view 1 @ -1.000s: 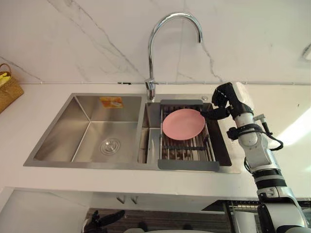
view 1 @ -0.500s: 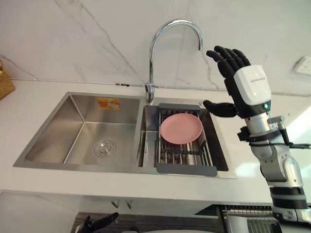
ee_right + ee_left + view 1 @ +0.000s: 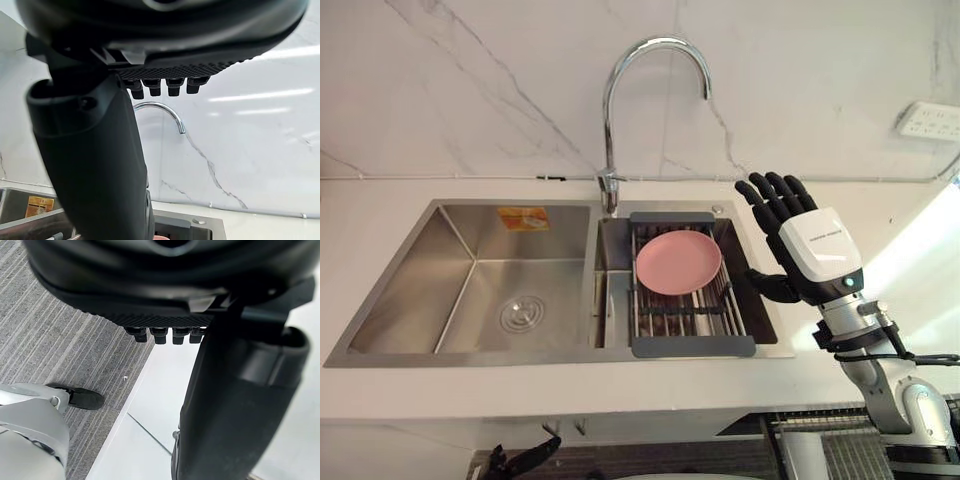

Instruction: Walk over to the sink, pick up the cup, carry it to the dishwasher, place the cup inside the dishwasher, then close the dishwasher door

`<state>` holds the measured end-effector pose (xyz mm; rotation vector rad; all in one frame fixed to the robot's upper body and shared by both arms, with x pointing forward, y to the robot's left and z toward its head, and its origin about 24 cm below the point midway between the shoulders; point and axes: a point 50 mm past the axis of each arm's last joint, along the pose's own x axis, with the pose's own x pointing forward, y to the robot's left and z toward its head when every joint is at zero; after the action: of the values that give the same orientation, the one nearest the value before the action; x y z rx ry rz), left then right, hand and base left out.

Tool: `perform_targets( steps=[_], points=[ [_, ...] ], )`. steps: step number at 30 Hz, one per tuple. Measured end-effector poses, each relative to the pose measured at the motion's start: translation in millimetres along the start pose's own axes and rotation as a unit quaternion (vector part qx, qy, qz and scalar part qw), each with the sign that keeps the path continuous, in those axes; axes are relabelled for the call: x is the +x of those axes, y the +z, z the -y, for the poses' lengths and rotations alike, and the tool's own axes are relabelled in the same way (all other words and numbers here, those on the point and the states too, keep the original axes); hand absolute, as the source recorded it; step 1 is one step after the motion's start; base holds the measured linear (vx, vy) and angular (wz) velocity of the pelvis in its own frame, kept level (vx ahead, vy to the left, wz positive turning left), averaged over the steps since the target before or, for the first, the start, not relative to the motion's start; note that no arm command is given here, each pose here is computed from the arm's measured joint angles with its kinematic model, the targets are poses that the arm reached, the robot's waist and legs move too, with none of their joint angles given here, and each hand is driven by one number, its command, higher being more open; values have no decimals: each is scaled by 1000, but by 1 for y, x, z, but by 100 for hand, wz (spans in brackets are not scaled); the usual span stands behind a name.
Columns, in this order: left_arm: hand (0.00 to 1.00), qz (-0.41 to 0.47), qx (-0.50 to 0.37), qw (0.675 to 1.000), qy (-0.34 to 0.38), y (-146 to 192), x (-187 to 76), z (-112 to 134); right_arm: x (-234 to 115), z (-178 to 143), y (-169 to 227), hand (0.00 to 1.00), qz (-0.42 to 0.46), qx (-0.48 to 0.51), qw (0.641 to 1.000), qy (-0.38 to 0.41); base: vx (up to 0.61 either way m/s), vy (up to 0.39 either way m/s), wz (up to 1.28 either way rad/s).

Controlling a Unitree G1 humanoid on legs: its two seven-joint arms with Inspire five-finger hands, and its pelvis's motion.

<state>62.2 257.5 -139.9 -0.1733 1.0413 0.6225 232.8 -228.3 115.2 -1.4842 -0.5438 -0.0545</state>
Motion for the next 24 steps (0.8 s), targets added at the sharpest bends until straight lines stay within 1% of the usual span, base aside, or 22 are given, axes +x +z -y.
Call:
perform_targets(
  steps=[5,12,15,19,24],
  points=[
    [100,9,-5,1000,1,4,1,4,-3,-10,-5,100,-26,8,999,16,21,0,0],
    [100,20,1,1000,-5,9,2,14,-4,-25,1,100,-31,26,999,34,13,2,2],
    [100,24,-4,1000,-5,13,2,18,0,-28,2,100,-28,33,999,29,8,4,5],
    [100,33,-2,999,-7,17,3,23,8,-24,2,100,-29,36,999,5,1,5,4],
    [100,42,-9,999,-13,21,3,30,14,-27,5,100,-31,55,998,1,28,8,7]
  ],
)
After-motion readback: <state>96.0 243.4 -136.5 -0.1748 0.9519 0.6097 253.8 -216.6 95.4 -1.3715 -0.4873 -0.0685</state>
